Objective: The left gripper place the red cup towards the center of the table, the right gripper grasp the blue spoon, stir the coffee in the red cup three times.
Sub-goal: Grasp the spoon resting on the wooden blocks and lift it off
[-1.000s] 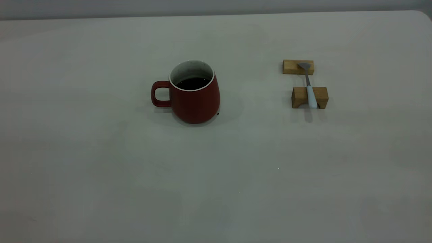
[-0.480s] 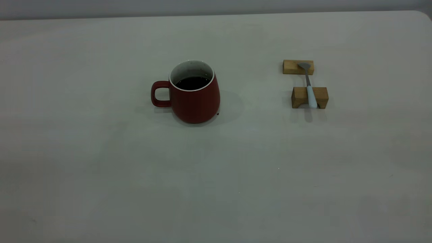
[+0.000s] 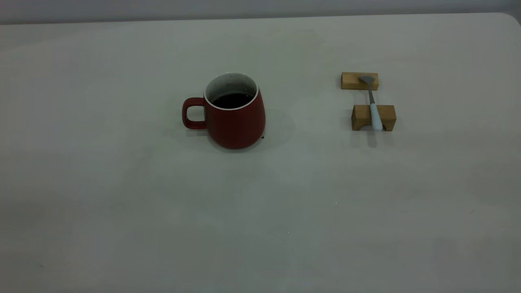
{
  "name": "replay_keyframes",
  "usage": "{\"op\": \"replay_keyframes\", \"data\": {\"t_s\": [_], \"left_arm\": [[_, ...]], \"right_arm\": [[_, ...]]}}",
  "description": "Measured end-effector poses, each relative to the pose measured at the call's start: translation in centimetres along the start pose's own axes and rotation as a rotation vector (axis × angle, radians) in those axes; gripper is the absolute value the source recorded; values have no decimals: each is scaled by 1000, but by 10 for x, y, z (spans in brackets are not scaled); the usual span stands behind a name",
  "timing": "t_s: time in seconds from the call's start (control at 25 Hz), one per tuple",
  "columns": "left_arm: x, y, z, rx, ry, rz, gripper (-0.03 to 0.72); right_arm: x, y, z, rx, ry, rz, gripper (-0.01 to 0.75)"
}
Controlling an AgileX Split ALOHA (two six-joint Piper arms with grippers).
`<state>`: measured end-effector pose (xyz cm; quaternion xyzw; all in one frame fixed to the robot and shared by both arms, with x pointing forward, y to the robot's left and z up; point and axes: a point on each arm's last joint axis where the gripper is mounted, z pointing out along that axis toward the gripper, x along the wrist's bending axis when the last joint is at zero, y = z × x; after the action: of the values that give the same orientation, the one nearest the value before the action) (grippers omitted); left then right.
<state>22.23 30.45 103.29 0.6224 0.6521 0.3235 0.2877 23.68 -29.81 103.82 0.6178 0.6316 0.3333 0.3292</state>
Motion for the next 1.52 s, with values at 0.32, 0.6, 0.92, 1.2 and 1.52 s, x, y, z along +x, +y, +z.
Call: {"op": "replay_keyframes", "data": {"t_s": [0.32, 0.6, 0.92, 1.2, 1.52], "left_arm": [[0, 0, 0, -1, 0, 0, 310], [0, 0, 0, -1, 0, 0, 310], [0, 0, 0, -1, 0, 0, 310], [0, 0, 0, -1, 0, 0, 310], [0, 0, 0, 0, 0, 0, 310]], "right_arm": [[0, 0, 0, 0, 0, -1, 472], [1, 0, 0, 0, 13, 7, 472], [6, 18, 0, 38, 72, 37, 499], [5, 91, 65, 268, 60, 56, 613], [9, 118, 198, 574, 122, 56, 614]]}}
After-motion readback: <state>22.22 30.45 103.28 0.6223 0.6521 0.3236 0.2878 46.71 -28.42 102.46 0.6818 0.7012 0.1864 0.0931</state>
